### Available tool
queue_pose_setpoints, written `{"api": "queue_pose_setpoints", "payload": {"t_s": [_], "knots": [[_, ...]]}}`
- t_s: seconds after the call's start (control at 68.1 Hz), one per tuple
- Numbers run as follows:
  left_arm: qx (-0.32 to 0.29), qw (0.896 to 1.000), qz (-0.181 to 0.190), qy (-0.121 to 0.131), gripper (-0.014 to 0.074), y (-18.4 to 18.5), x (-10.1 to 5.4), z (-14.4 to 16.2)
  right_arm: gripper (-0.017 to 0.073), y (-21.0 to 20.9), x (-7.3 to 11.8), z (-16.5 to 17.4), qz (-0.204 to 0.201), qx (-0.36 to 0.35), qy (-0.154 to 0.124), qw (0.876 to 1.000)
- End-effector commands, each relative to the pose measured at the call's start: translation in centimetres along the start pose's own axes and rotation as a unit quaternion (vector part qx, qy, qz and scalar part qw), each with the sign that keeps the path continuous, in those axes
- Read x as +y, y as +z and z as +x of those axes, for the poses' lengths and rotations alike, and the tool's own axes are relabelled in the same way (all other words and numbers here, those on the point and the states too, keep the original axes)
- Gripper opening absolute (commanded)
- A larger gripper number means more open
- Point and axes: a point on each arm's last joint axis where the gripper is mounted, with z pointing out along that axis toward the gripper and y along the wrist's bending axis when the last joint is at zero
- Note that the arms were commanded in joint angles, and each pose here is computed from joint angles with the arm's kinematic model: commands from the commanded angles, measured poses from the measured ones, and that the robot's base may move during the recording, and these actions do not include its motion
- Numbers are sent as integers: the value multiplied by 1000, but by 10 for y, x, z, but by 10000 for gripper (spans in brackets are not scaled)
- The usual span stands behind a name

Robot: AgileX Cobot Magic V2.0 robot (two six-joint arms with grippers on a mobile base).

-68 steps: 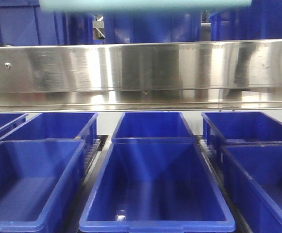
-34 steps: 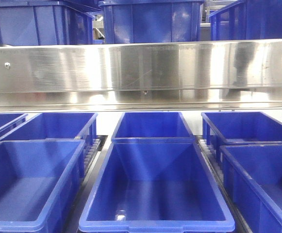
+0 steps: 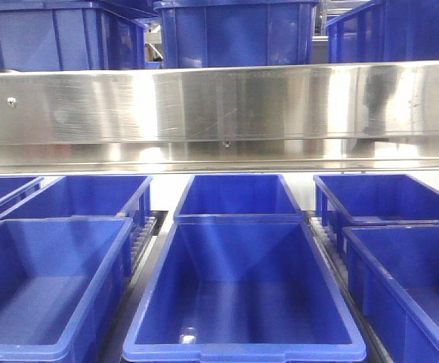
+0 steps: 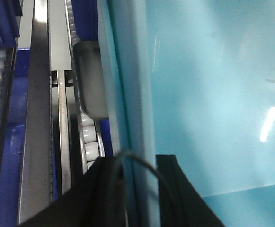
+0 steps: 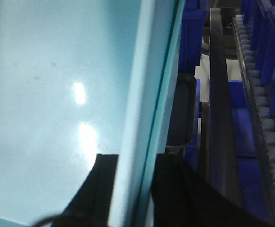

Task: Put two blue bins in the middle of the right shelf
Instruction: 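Turn the base away from the rack while holding the bin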

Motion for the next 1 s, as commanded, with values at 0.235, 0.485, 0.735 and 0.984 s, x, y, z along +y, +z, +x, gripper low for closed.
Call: {"api": "queue_pose_setpoints", "payload": {"t_s": [0.235,0.485,0.735,0.984], "knots": [[-66,997,29,2,-111,-15,-8,-13,-155,-9,3,-13,-8,-60,-5,998],[-73,997,30,2,-111,-15,-8,-15,-155,-9,3,-13,-8,-60,-5,998],[-74,997,30,2,-111,-15,-8,-15,-155,-8,2,-13,-8,-59,-5,998],[-75,997,30,2,-111,-16,-8,-15,-155,-7,2,-13,-8,-63,-5,998]]}}
